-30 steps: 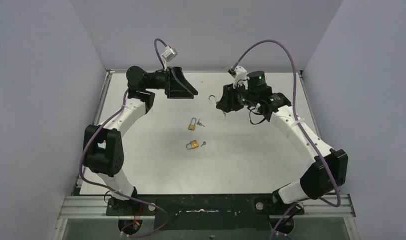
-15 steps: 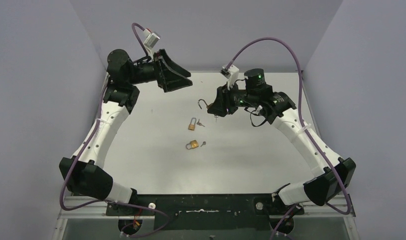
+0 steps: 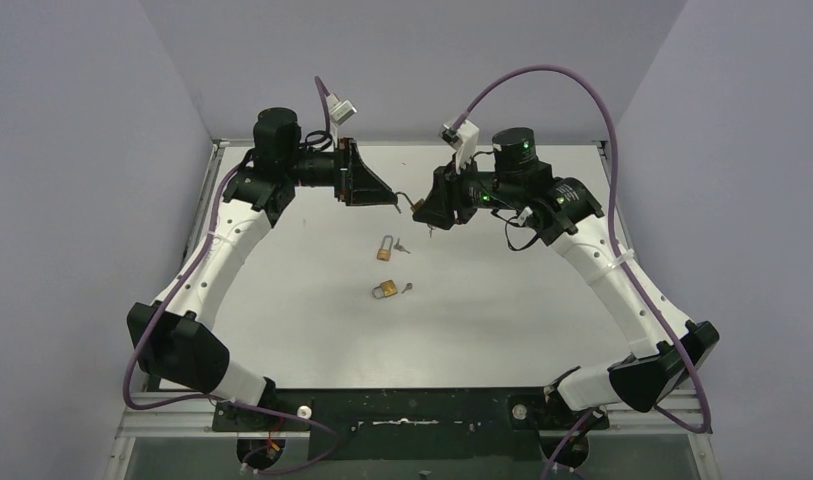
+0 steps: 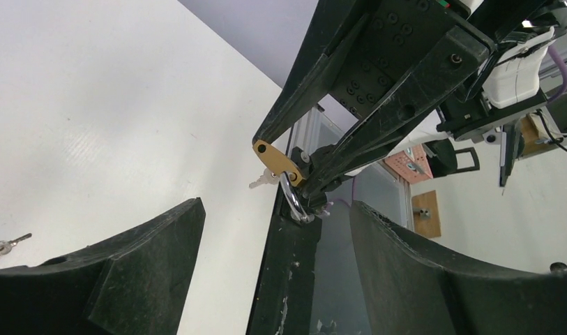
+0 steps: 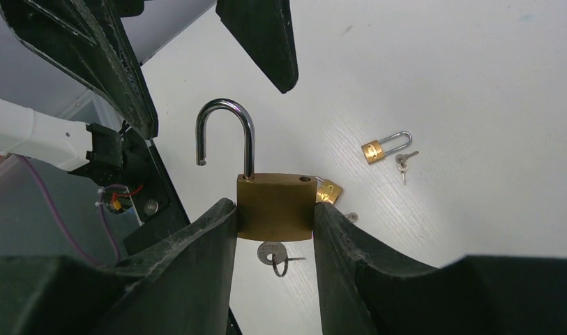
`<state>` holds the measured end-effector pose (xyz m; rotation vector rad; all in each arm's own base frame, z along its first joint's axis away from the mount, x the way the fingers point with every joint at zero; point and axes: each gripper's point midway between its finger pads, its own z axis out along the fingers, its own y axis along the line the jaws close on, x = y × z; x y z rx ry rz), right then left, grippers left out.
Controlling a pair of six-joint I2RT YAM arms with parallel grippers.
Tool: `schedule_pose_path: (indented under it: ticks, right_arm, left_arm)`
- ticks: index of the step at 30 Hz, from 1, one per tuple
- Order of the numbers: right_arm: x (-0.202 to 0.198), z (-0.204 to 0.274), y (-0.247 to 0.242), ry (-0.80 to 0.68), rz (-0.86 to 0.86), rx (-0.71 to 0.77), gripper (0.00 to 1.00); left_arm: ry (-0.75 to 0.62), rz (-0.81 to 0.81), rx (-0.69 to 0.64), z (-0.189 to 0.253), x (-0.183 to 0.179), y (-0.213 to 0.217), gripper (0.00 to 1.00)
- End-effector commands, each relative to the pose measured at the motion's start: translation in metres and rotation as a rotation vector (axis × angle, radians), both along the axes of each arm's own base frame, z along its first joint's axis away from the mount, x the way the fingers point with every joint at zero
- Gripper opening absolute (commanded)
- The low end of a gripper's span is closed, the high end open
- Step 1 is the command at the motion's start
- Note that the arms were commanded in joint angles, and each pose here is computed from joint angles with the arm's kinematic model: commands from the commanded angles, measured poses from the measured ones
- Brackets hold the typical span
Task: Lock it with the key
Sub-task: Lock the lock.
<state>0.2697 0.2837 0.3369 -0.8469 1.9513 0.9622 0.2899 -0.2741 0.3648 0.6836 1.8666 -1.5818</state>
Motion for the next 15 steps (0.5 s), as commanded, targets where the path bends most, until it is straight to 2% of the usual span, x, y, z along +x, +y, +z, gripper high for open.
schedule_pose_path:
  ticks: [1,7,8,10,11,12,15]
  right_arm:
    - [-0.0045,0.0353,0.0029,-0.105,0.017,0.051,0.29]
    - [-0.005,0.0312,0.0018,-0.098,0.013,0.046,0.29]
    - [-0.0047,0.0308,0.0017,-0.099,0.013,0.046,0.29]
    - [-0.0049,0.0309,0.0014,-0.101,0.01,0.045,0.3]
    - [-0.0049,0.0314,0.0013,-0.102,0.01,0.046,0.3]
    - [-0.0048,0.0311,0.001,-0.102,0.01,0.045,0.3]
    - [-0.0064,0.0311,0.0013,-0.101,0.015,0.045,0.3]
  left_arm:
    - [-0.046,-0.059,-0.015,0.0106,-0.0101,-0.0045,0.73]
    - [-0.041,-0.084,-0.017,0.0098,-0.0134,-0.0102,0.64]
    - [-0.037,-0.085,-0.015,0.0088,-0.0133,-0.0108,0.56]
    - [-0.03,-0.076,-0.011,0.0068,-0.0112,-0.0112,0.25]
    - [-0.029,-0.074,-0.01,0.0065,-0.0107,-0.0114,0.14]
    - [-0.026,-0.069,-0.008,0.0059,-0.0095,-0.0115,0.07]
    - [-0.028,-0.066,-0.008,0.0067,-0.0081,-0.0124,0.04]
